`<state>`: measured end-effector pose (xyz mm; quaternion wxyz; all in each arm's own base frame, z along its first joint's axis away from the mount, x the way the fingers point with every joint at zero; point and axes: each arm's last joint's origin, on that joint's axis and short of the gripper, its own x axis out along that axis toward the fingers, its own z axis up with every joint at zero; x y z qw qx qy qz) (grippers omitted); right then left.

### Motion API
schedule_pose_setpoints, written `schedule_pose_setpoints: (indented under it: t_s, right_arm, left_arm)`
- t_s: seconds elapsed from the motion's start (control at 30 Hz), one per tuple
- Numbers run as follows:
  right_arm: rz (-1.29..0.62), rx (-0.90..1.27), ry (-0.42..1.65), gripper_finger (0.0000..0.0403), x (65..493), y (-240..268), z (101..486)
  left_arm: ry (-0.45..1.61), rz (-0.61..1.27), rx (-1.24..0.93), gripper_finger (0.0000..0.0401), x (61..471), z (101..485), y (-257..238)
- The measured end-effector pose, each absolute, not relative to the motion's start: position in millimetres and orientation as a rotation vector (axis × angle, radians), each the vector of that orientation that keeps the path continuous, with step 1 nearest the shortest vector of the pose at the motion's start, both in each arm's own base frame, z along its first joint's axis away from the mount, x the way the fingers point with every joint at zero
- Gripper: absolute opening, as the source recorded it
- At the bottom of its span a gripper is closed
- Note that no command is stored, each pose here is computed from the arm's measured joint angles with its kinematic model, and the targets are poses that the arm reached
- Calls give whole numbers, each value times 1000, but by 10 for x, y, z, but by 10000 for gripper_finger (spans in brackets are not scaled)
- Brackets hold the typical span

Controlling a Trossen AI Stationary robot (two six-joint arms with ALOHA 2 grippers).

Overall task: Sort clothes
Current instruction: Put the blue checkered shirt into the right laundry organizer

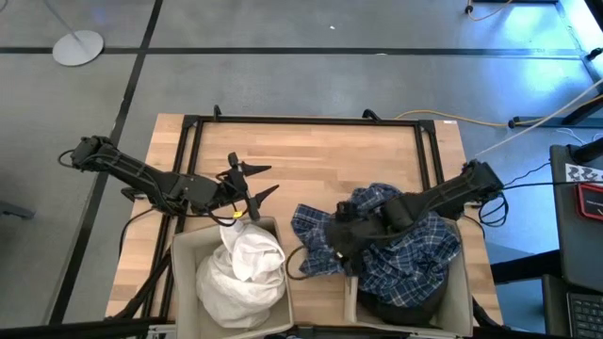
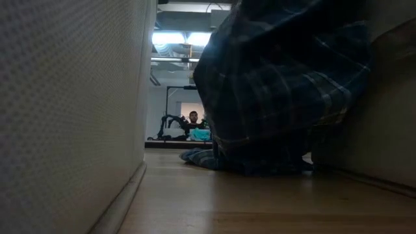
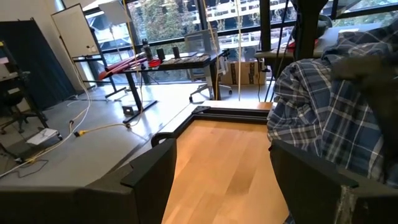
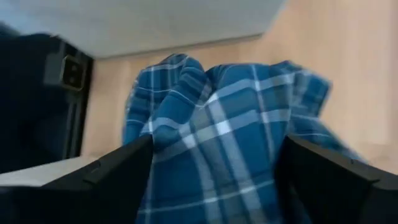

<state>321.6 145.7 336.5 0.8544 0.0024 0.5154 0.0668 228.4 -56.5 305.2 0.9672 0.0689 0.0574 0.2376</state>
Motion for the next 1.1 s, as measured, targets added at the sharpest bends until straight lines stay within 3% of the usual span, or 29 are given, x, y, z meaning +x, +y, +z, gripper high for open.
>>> schedule_pose_setpoints:
  t_s: [0.4, 0.53, 0.77, 1.0, 1.1]
  right_arm:
    - [38, -45, 1284, 336, 3277, 1481, 3024]
    - [48, -105, 1285, 258, 3290, 1527, 2975]
    - [46, -147, 1312, 26, 3230, 1491, 3102]
    - [-127, -262, 1225, 19, 3023, 1504, 3649]
    - [-204, -266, 1091, 6, 2916, 1534, 3938]
  left_arm:
    - [126, 480, 146, 251, 2284, 3041, -565]
    - [126, 480, 146, 251, 2284, 3041, -565]
    - [127, 480, 152, 251, 2284, 3042, -564]
    - [123, 480, 155, 251, 2285, 3047, -564]
    - [124, 480, 155, 251, 2285, 3047, -564]
